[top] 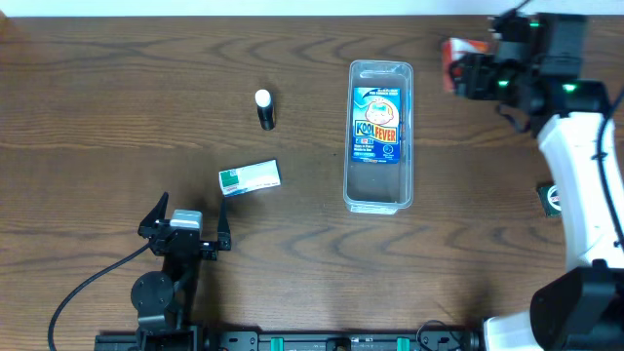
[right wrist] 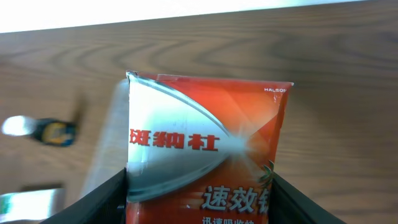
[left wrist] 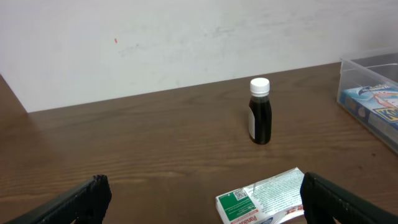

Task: Pack container
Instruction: 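Carry the red box into the container onto the blue box, release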

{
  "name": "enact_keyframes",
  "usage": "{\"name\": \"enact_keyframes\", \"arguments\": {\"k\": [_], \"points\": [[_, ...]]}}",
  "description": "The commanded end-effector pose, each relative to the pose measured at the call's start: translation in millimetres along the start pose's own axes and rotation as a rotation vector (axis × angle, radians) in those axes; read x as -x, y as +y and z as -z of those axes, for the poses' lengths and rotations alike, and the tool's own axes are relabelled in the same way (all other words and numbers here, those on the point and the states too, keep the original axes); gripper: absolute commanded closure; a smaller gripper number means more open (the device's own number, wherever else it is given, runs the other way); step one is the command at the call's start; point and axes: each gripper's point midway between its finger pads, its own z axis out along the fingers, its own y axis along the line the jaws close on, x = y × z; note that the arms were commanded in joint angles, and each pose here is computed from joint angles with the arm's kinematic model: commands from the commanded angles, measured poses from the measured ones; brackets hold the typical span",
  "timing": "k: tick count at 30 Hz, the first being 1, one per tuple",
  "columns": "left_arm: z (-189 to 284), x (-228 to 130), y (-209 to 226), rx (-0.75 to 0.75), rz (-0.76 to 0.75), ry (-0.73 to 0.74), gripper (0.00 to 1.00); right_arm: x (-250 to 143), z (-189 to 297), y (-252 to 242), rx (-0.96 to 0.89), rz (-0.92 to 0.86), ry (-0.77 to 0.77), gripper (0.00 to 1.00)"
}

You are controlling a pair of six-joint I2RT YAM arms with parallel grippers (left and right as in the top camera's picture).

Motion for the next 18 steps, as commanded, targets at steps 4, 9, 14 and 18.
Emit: {"name": "enact_keyframes", "arguments": {"k": [4,9,14,18], "points": [[-1.2,-15.0,-4.1,-0.019,0.012,0.039,0.02,-14.2,-20.8,51.5,-0.029,-0.036,0.031,0.38],[-1.2,-15.0,-4.1,-0.019,0.012,0.039,0.02,-27.9,-45.7,73.4,-0.101,-0.006,0.037,0.38],[-1.2,-15.0,-4.1,-0.019,0.012,0.039,0.02,-48.8,-73.0,74.1,-0.199,-0.022,0.071,0.37],[-1.2,-15.0,-4.1,-0.019,0.012,0.039,0.02,-70.2,-100.0,69.9,-0.234,-0.059,0.125,0.37]]}}
